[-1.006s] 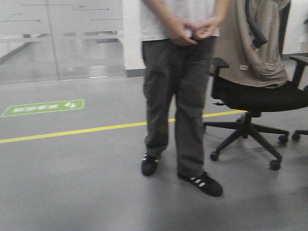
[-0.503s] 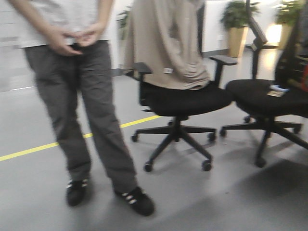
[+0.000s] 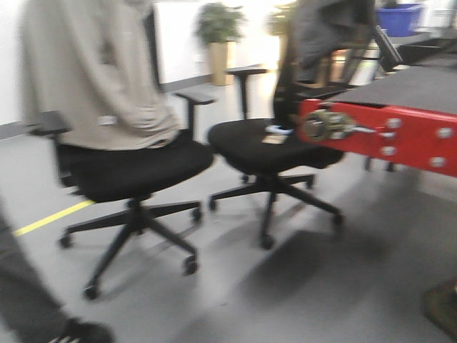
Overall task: Fetch blue bin and place on conveyor start
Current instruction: 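Carry the bin with both grippers while driving to the red conveyor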
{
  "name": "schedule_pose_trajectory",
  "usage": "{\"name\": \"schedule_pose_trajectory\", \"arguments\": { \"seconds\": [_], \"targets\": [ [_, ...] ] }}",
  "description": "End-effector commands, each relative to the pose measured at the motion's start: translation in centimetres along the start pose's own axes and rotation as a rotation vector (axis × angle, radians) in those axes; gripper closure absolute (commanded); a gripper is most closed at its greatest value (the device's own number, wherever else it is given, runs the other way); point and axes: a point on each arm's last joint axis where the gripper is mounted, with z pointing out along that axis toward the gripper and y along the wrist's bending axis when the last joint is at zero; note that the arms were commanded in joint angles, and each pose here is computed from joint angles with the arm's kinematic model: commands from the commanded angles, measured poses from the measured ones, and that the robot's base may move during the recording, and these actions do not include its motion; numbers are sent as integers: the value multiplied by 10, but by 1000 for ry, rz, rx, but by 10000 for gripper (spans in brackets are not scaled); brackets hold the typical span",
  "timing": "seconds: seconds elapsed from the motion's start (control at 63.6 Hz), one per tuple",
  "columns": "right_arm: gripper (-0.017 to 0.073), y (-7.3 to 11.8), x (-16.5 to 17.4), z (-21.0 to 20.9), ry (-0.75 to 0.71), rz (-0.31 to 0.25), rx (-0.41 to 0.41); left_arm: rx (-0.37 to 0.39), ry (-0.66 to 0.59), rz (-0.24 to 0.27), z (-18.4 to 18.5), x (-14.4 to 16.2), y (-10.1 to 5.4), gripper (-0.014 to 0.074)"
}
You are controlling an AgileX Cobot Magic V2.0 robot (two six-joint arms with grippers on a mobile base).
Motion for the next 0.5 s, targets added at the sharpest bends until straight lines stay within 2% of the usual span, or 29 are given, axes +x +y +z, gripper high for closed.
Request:
{"name": "schedule_pose_trajectory", "arguments": {
  "seconds": [0.0,0.487],
  "targets": [
    [722,4,-7,-9,-61,-1,-44,45,-69,2,-8,-7,-5,705],
    [722,4,-7,-9,-61,-1,-44,45,-69,2,-8,-7,-5,705]
  ]
}}
